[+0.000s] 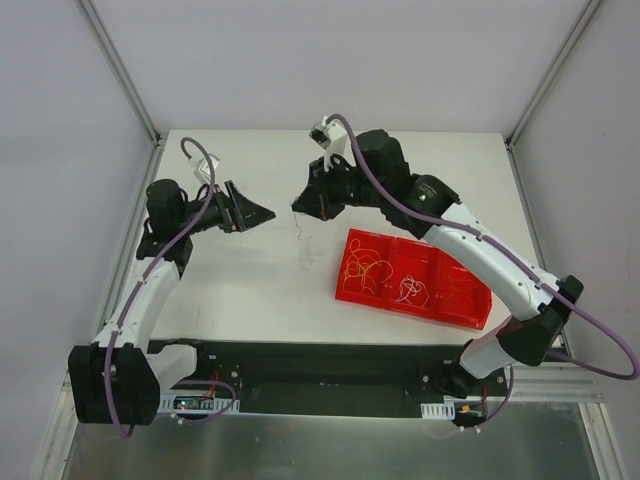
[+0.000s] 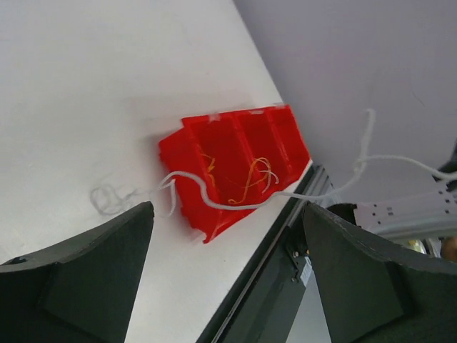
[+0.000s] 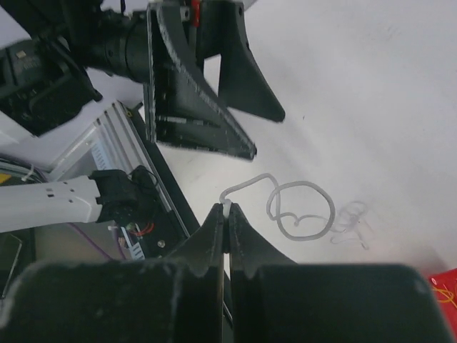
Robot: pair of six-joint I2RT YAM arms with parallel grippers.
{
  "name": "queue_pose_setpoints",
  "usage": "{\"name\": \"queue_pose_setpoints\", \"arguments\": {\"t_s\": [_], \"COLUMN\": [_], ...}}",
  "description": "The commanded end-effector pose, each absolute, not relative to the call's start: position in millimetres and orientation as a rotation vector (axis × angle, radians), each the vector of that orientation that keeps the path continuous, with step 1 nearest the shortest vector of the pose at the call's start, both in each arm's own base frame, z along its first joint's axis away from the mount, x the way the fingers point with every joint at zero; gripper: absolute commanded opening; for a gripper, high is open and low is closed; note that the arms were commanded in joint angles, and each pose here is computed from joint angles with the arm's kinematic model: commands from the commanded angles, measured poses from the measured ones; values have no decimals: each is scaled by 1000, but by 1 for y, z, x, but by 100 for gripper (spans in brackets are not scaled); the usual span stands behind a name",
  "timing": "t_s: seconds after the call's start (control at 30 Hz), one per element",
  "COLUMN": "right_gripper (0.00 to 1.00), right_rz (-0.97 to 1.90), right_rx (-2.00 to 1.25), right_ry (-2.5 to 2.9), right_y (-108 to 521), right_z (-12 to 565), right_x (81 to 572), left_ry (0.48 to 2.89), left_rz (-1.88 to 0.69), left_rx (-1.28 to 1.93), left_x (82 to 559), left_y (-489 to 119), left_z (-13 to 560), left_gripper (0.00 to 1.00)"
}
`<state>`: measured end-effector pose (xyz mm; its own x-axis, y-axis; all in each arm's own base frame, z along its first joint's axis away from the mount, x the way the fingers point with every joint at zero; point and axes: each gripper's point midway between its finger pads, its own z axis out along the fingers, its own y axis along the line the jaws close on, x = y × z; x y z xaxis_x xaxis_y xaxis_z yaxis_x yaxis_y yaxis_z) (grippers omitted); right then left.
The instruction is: Untangle the cables
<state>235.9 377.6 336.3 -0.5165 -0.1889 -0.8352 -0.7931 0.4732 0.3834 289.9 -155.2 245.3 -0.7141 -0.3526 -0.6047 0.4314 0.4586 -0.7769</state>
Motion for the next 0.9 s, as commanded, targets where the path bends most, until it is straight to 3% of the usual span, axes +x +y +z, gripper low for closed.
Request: {"name": "queue_pose_setpoints", "arguments": {"t_s": [0.0, 0.13, 0.37, 0.6, 0.77, 0.87], "right_gripper": [1, 0, 0, 0, 0, 0], "right_rz": [1171, 1268, 1497, 1601, 1629, 1628], "right_rx": [-736, -689, -646, -691, -707, -700], "right_ry": [1835, 1752, 1622, 1507, 1432, 1390], "right_y": [376, 377, 376, 367, 343, 326], "right_z": [412, 448, 502, 535, 553, 565], "right_x": [220, 212, 181, 131, 100, 89], "left_ry": [1709, 1598, 1658, 1871, 2217, 2332], "left_rz": [-1429, -1374, -1286, -1369, -1090, -1157], "left_rx": [354, 487, 344, 208, -211, -368], "left_x": [251, 223, 249, 277, 305, 307], "left_y": [-190, -215, -225, -246, -212, -200], "left_z": [307, 318, 280, 228, 141, 112], "left_gripper": [84, 89, 98, 86, 61, 53]}}
